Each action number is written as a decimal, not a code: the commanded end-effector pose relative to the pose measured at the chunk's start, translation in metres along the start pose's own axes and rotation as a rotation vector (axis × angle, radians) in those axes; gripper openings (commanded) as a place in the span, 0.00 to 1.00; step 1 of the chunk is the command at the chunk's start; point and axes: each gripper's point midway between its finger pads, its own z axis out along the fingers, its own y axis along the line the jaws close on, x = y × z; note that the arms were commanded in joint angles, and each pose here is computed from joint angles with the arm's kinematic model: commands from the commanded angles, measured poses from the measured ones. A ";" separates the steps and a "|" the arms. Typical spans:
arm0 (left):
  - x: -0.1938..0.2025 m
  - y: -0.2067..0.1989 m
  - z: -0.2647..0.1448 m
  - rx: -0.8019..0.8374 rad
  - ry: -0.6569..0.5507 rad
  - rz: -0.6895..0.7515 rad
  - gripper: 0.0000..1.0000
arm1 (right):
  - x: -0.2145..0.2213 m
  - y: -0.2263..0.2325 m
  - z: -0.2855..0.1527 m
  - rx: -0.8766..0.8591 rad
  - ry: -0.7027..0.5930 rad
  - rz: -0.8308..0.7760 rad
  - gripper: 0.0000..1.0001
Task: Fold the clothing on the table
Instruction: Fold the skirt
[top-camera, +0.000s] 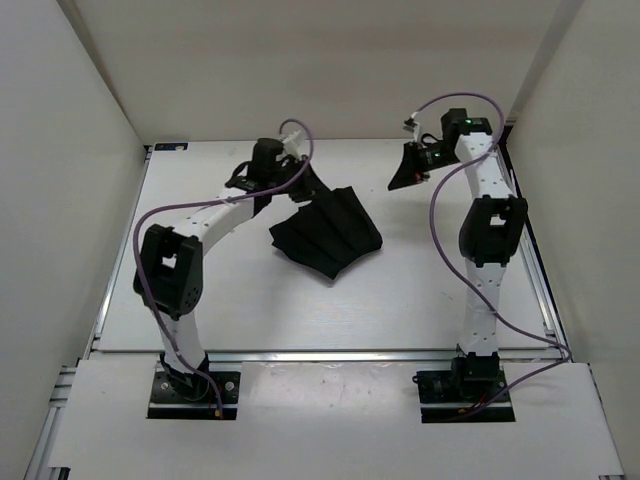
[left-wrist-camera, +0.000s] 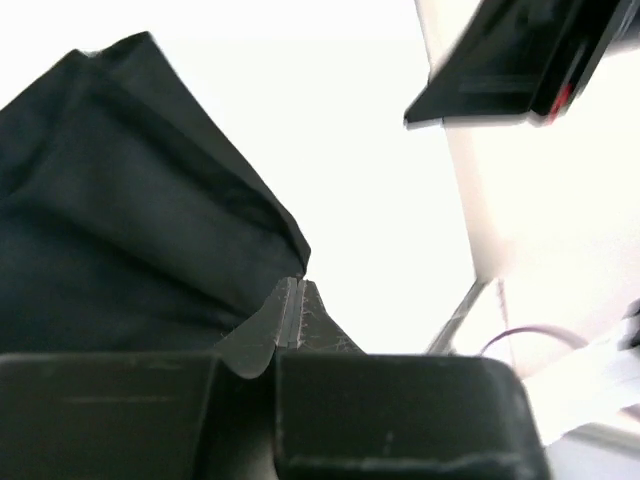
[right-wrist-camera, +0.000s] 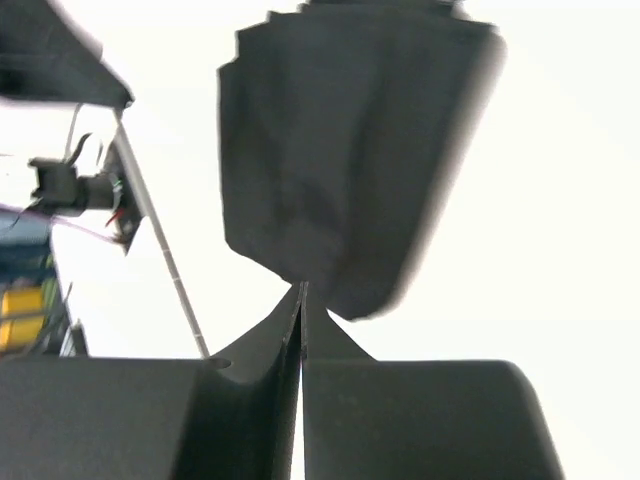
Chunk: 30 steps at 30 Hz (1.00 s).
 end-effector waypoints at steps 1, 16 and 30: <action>0.061 0.039 0.010 -0.199 0.244 0.075 0.00 | 0.004 -0.020 -0.030 0.104 -0.020 0.019 0.00; 0.085 0.132 -0.037 -0.625 0.292 0.188 0.00 | 0.040 -0.030 -0.080 0.196 -0.046 0.129 0.00; 0.069 0.202 -0.031 -0.775 0.428 0.235 0.00 | 0.059 -0.005 -0.072 0.173 -0.009 0.133 0.00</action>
